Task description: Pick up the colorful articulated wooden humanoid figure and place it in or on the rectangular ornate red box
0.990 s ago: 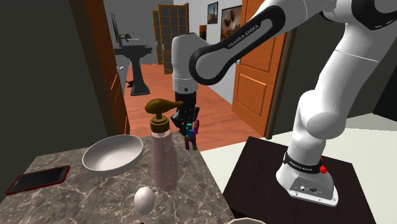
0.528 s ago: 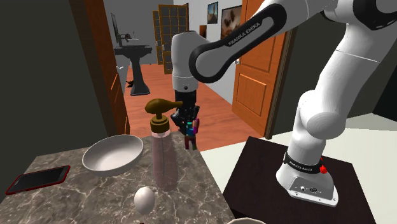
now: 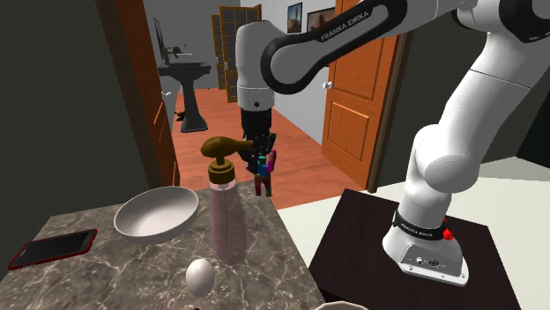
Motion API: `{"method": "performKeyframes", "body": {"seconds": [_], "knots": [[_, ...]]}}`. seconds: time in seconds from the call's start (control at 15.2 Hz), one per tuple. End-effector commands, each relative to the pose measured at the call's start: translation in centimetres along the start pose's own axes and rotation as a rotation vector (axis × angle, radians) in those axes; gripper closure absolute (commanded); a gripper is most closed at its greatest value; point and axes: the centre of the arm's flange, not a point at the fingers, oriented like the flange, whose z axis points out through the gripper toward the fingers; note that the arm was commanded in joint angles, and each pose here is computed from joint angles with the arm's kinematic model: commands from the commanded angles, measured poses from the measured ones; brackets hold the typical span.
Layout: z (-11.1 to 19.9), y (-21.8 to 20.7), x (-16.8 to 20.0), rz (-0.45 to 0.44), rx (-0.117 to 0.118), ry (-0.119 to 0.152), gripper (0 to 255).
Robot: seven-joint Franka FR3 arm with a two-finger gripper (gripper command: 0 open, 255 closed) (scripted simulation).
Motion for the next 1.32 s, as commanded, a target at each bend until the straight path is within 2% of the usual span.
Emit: {"method": "performKeyframes", "body": {"seconds": [0.0,0.79,1.25], "knots": [[-1.1,0.0,0.0,0.0,0.0,0.0,255],[-7.3,-0.2,-0.1,0.0,0.0,0.0,255],[-7.2,-8.5,-4.2,0.0,0.0,0.0,255]]}}
